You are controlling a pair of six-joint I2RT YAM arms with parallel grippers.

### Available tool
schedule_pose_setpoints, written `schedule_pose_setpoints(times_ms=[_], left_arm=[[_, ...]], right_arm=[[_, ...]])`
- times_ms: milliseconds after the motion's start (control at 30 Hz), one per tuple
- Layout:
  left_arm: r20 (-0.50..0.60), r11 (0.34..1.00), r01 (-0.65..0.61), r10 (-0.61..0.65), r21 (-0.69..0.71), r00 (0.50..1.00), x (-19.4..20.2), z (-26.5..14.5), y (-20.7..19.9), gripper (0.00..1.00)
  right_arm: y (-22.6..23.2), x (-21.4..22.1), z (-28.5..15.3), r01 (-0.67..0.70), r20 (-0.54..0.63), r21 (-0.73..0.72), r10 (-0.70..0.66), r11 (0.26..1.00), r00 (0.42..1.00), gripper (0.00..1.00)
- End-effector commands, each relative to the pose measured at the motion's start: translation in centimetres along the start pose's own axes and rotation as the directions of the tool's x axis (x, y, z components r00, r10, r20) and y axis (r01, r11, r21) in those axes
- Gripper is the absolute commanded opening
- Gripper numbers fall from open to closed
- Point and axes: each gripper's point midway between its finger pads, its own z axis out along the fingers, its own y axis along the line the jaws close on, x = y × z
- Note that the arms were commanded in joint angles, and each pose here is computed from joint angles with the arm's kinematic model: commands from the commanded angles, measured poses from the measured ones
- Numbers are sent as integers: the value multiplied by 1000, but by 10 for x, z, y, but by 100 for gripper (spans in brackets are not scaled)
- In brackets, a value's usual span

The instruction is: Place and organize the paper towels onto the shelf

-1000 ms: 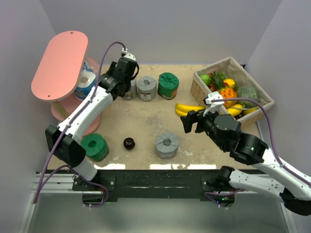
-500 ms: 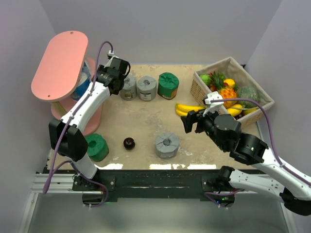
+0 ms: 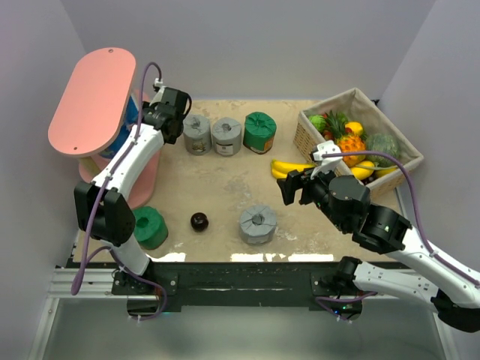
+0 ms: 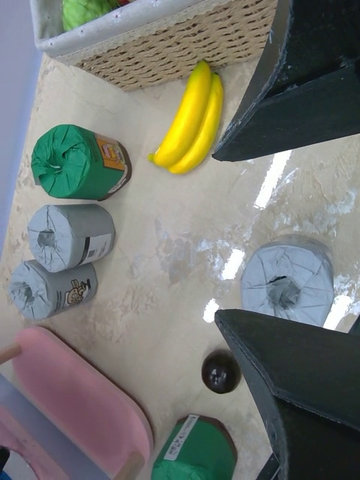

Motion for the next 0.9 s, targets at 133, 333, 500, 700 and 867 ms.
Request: schedule_pose_setpoints(times_ms=[133, 333, 500, 700, 867], left_arm=[[9, 998, 62, -62, -30, 998, -4, 1, 14, 38], [62, 985, 66, -77, 160, 995, -23, -13, -12, 41], [235, 918, -5, -96, 396, 967, -58, -71, -51, 51], [357, 755, -138, -133, 641, 925, -71, -141, -100, 66], [336, 505, -170, -257, 846, 906, -53, -191, -129, 81]], right_arm=[[4, -18, -3, -30, 52, -23, 31, 999, 998, 83], [6, -10, 1, -30, 35, -26, 31, 999, 999, 83], [9, -4, 5, -29, 21, -31, 30, 999, 999, 83], [8, 15, 10, -26, -24, -21, 26, 999, 999, 83], [1, 24, 3, -56, -38, -3, 56, 998, 998, 83]])
